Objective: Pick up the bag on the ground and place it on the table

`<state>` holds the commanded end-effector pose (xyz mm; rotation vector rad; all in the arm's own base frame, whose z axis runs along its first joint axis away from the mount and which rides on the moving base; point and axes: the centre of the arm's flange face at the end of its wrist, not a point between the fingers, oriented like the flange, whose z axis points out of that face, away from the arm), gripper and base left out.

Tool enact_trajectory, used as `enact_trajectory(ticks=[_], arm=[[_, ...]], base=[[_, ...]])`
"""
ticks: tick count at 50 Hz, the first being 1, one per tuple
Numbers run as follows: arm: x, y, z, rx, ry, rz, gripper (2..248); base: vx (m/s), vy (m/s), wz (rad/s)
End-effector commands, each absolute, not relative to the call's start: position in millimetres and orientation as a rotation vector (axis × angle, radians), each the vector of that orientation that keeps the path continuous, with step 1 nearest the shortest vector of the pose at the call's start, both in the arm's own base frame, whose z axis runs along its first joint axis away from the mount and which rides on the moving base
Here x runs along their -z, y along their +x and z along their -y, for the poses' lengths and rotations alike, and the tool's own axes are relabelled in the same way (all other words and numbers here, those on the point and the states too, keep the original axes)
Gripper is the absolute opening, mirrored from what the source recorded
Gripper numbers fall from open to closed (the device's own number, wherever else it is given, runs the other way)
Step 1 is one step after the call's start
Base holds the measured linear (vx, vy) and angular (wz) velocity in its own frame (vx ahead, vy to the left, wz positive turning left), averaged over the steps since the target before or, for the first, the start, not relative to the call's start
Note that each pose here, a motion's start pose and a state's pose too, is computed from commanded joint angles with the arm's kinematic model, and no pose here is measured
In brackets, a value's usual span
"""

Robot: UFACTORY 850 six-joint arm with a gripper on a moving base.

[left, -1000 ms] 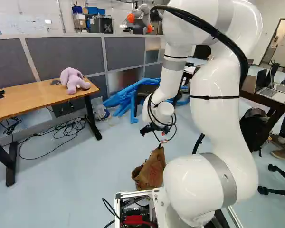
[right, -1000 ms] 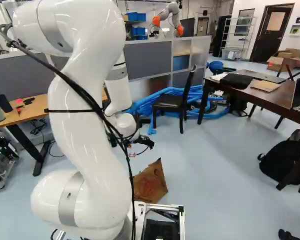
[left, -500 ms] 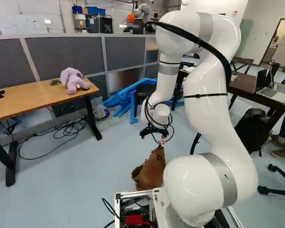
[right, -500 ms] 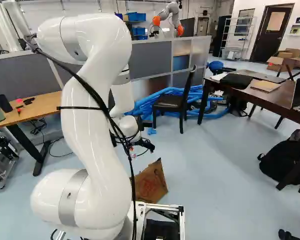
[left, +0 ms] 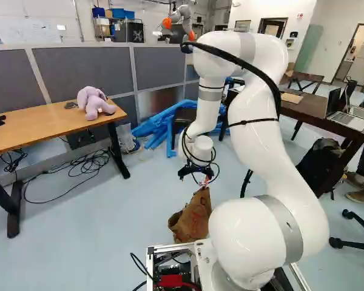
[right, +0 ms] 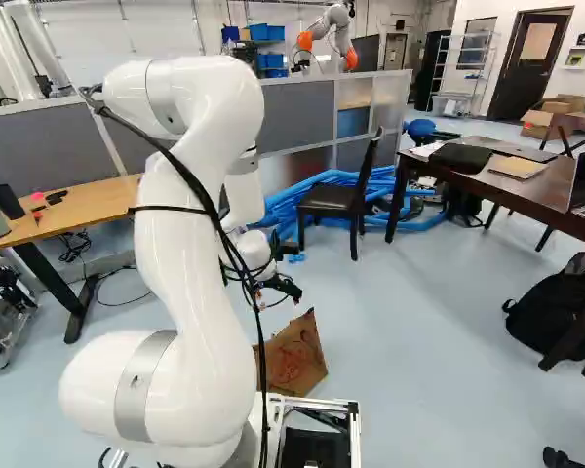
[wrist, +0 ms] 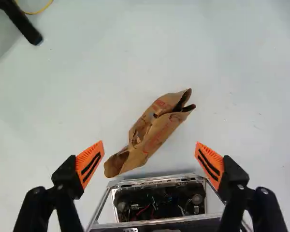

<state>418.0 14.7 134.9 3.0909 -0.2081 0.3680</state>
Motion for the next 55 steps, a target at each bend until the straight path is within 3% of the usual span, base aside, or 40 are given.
enact_trajectory(ticks=[25, 55], arm=[[-98.2, 424.3, -14.2, -0.265, 3.081, 0.314, 247], [-53.8, 432.9, -14.5, -0.205, 3.015, 0.777, 247]], base=[[0.0, 0.0, 0.0], [0.0, 0.0, 0.0]])
